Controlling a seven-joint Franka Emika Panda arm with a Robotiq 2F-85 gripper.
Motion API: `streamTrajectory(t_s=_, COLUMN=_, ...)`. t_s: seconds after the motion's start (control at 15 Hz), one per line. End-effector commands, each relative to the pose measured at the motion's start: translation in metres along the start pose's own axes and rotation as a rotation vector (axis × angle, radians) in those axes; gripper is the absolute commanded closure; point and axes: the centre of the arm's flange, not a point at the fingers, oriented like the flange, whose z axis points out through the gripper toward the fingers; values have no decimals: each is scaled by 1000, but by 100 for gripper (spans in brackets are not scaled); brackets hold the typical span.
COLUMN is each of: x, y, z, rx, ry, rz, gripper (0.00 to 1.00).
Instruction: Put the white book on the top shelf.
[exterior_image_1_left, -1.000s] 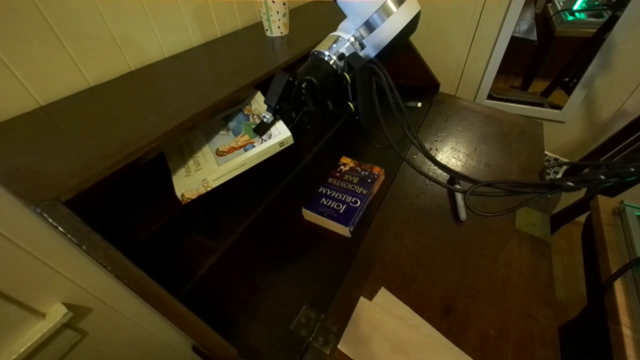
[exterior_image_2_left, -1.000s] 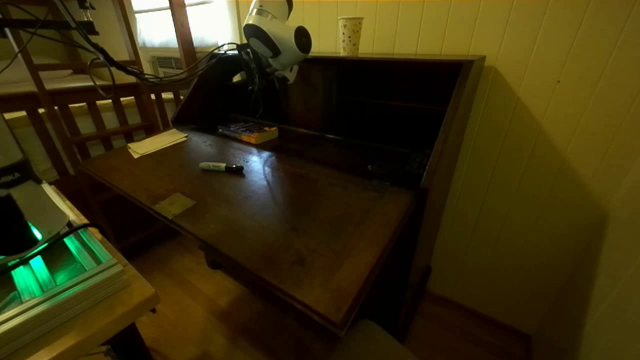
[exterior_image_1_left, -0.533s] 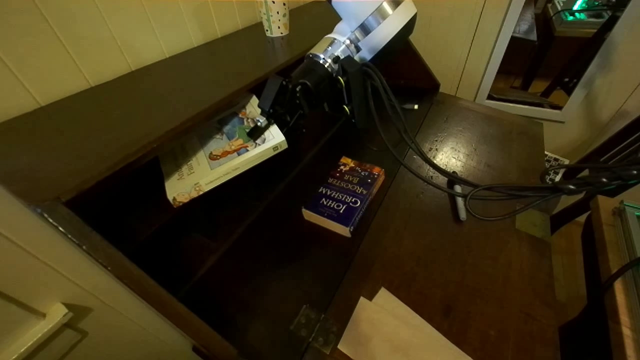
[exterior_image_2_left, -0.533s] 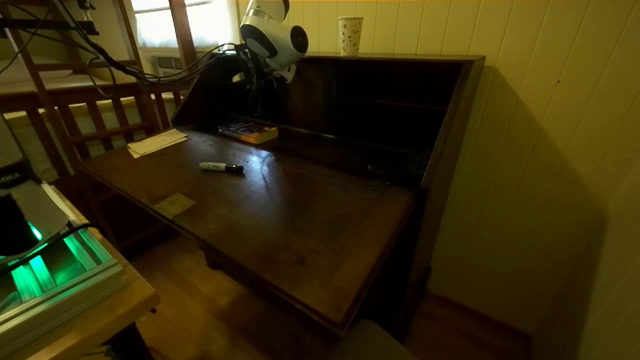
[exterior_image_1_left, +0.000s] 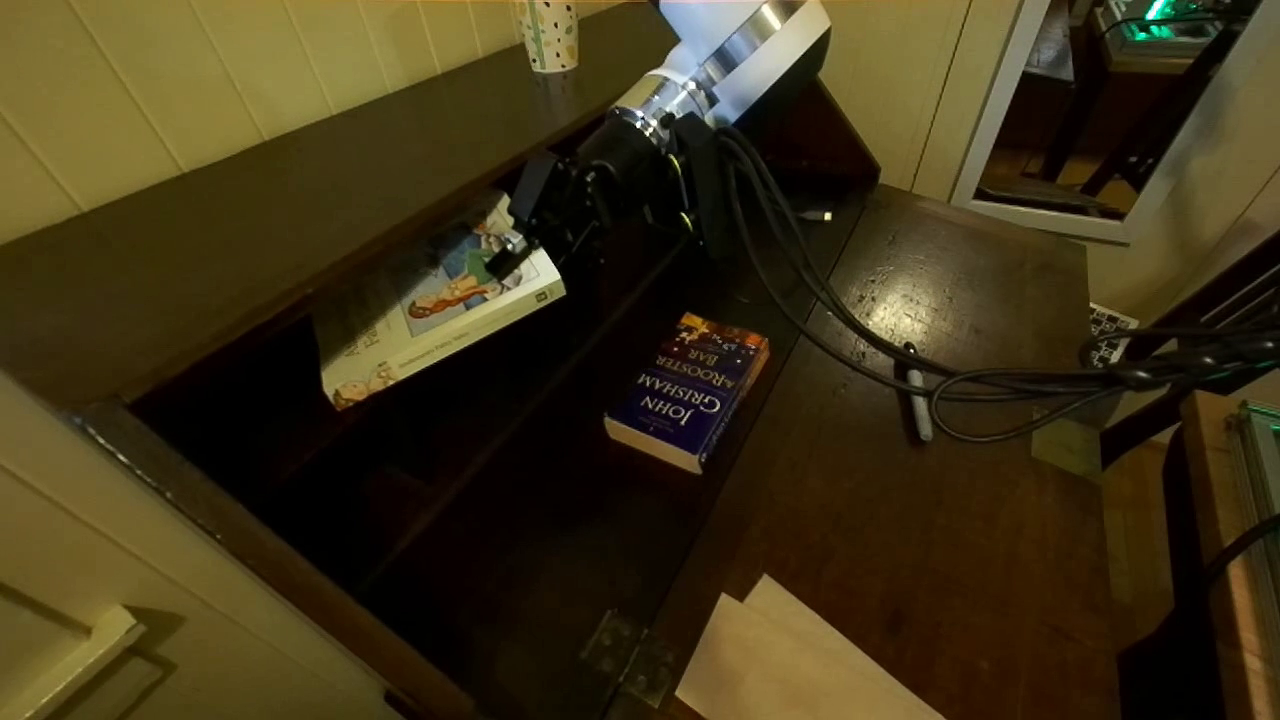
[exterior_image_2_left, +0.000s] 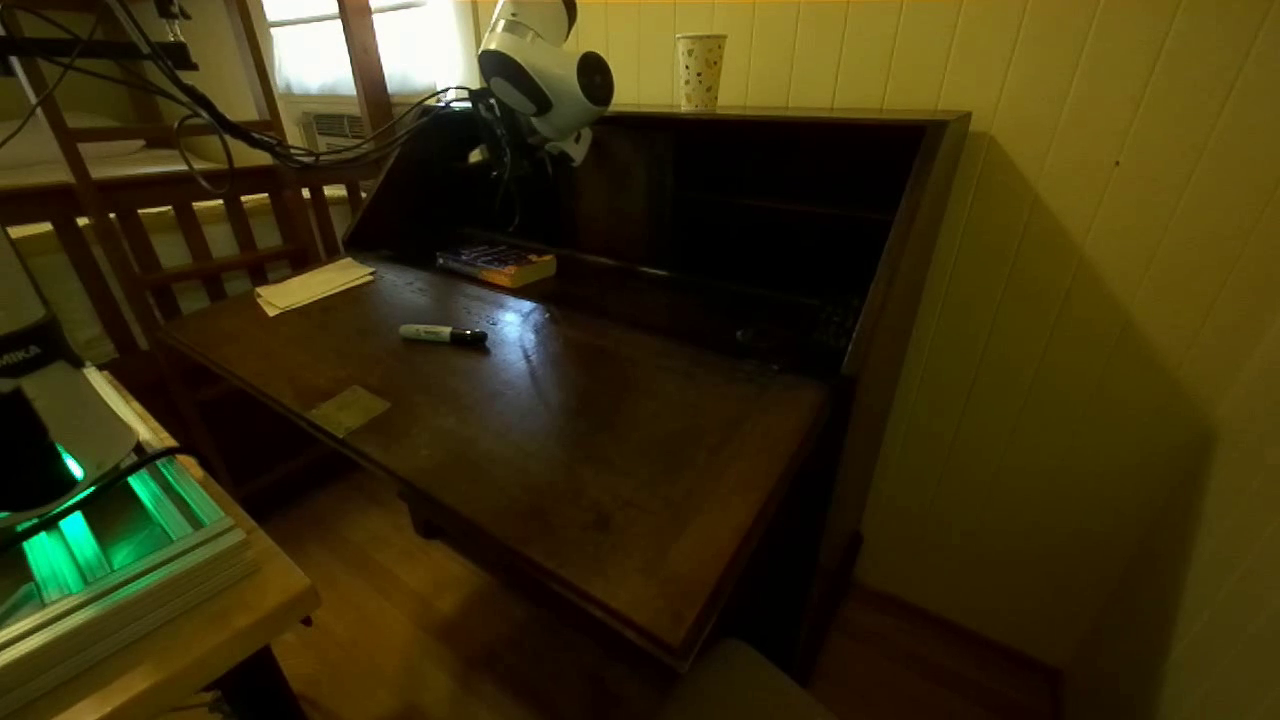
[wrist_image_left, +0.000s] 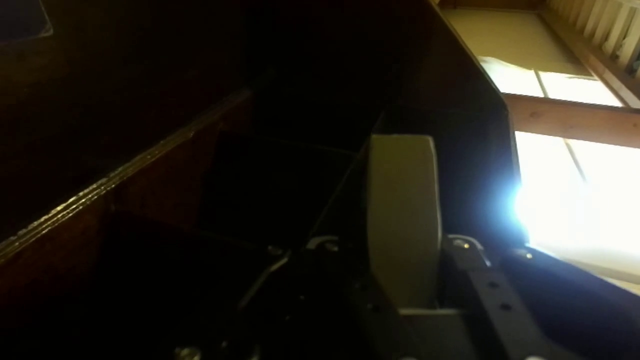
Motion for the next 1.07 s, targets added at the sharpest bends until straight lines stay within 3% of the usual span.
streamTrajectory(t_s=0.0, x=9, y=-5, z=5, rx=36, ry=65, rz=11, gripper=93)
streamTrajectory(t_s=0.87, x=14, y=0, z=7, rx=75, ry=124, rz=53, gripper=93)
streamTrajectory(t_s=1.0, x=14, y=1, z=8, rx=68, ry=119, rz=55, gripper=86)
